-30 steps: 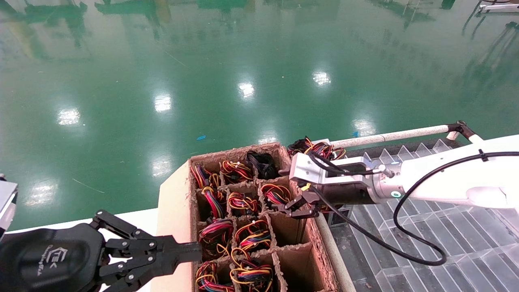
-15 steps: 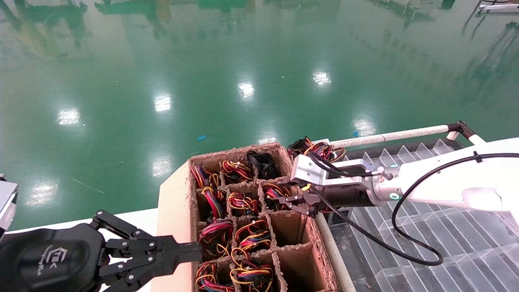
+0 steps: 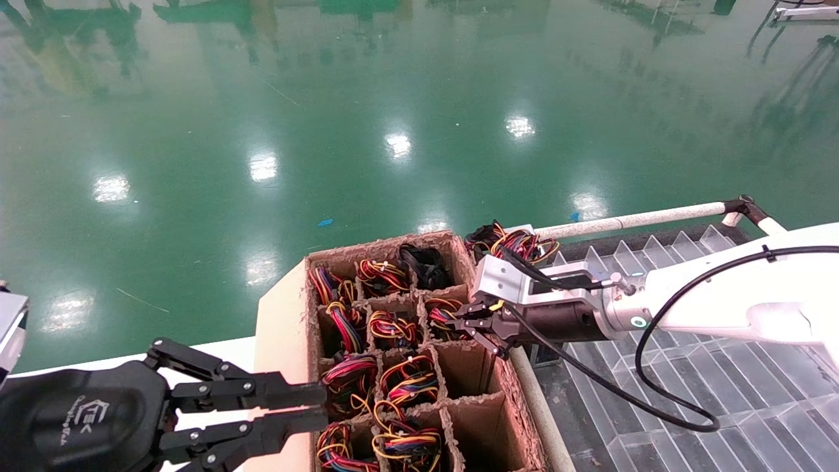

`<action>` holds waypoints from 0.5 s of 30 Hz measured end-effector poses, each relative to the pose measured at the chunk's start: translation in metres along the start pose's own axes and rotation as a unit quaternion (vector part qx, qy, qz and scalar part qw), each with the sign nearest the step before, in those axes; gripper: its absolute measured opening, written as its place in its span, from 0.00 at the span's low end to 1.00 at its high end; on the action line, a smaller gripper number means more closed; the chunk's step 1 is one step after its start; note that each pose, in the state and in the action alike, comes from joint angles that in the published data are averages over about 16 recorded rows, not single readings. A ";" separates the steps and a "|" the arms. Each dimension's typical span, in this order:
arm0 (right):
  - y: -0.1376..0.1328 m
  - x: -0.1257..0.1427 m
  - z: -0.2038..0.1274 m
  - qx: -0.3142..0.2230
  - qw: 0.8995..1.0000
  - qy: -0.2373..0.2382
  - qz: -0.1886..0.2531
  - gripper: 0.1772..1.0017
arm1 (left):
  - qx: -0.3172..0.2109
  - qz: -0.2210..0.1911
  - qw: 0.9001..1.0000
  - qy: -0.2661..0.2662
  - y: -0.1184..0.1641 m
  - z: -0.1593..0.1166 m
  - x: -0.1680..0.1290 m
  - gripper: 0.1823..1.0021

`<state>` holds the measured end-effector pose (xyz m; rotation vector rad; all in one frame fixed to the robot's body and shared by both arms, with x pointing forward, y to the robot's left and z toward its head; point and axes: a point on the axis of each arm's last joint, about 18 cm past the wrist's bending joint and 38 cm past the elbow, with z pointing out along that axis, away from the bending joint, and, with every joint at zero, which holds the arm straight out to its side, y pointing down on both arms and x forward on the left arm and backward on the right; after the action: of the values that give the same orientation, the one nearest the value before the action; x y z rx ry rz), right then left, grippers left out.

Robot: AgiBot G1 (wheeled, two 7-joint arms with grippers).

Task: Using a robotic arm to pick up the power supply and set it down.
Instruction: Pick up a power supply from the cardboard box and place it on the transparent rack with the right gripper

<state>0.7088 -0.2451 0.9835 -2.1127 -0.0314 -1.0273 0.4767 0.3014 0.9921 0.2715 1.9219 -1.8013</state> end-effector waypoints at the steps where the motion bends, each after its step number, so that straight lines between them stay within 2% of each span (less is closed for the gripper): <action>1: -0.001 0.000 -0.001 0.003 1.000 0.000 0.002 0.08 | 0.000 0.000 1.000 0.000 0.000 0.000 0.000 0.07; 10: -0.012 0.006 -0.015 0.042 0.999 0.002 0.021 0.03 | 0.000 0.000 1.000 0.000 0.000 0.000 0.000 0.21; 15: -0.022 0.014 -0.031 0.070 0.997 0.012 0.025 0.03 | 0.000 0.000 1.000 0.000 0.000 0.000 0.000 0.34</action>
<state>0.6906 -0.2538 1.0182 -1.9652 -0.0384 -0.9923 0.4767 0.3014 0.9921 0.2715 1.9219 -1.8013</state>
